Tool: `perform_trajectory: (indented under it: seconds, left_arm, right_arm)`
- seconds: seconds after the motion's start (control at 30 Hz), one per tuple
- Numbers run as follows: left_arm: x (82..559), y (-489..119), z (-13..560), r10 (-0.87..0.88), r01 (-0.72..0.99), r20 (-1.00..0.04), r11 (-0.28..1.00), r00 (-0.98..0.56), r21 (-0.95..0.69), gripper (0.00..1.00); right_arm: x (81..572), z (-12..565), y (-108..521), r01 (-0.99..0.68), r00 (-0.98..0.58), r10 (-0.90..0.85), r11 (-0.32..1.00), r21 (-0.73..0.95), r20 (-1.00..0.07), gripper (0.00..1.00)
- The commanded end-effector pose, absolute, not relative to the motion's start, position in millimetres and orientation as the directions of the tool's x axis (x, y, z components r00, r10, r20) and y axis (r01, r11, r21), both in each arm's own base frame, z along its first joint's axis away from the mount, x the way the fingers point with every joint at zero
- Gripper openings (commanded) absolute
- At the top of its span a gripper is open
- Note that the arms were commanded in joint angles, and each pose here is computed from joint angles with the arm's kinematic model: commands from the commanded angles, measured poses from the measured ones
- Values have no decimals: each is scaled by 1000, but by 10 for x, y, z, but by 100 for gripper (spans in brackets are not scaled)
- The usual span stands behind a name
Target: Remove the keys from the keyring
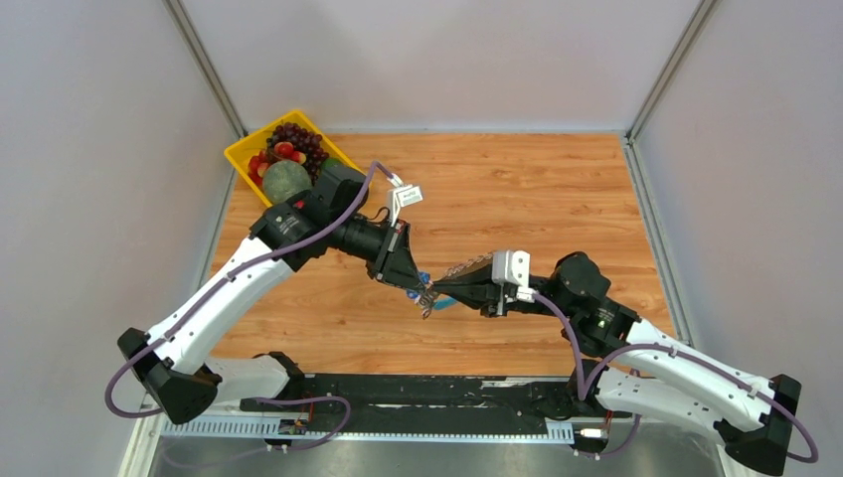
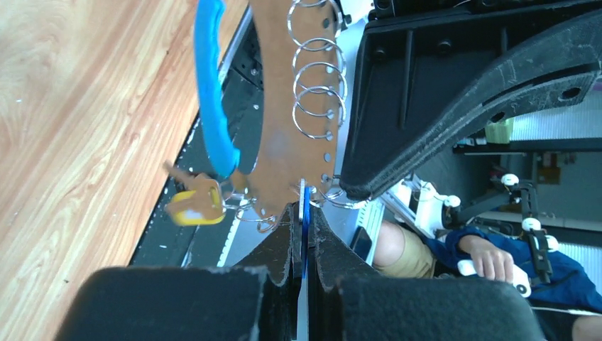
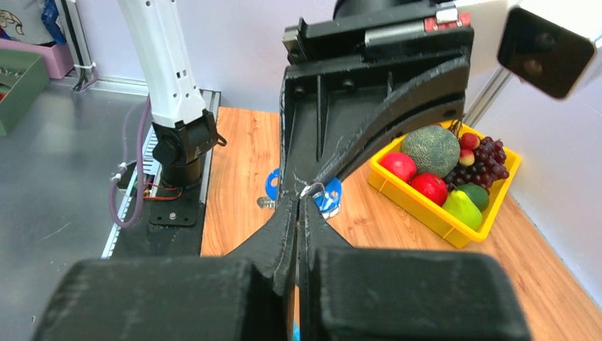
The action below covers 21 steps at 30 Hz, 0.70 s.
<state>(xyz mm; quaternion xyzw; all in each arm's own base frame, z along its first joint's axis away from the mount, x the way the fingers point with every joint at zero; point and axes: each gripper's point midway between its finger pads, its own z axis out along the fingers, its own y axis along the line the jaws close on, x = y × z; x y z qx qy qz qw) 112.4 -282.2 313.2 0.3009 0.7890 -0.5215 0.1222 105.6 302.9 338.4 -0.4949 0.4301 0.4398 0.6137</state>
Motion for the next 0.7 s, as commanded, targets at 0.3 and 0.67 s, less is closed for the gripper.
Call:
perform_trajectory:
  seconds: [0.3, 0.67]
  left_arm:
    - [1444, -2791, 3019, 296, 634, -560, 360, -773, -685, 0]
    - [2248, -2181, 2453, 89, 497, -641, 715, -762, -492, 0]
  right_arm:
    - [1109, 3846, 2967, -934, 336, 237, 211, -289, -912, 0]
    - [1460, 3373, 2625, -886, 188, 140, 451, -106, -972, 0]
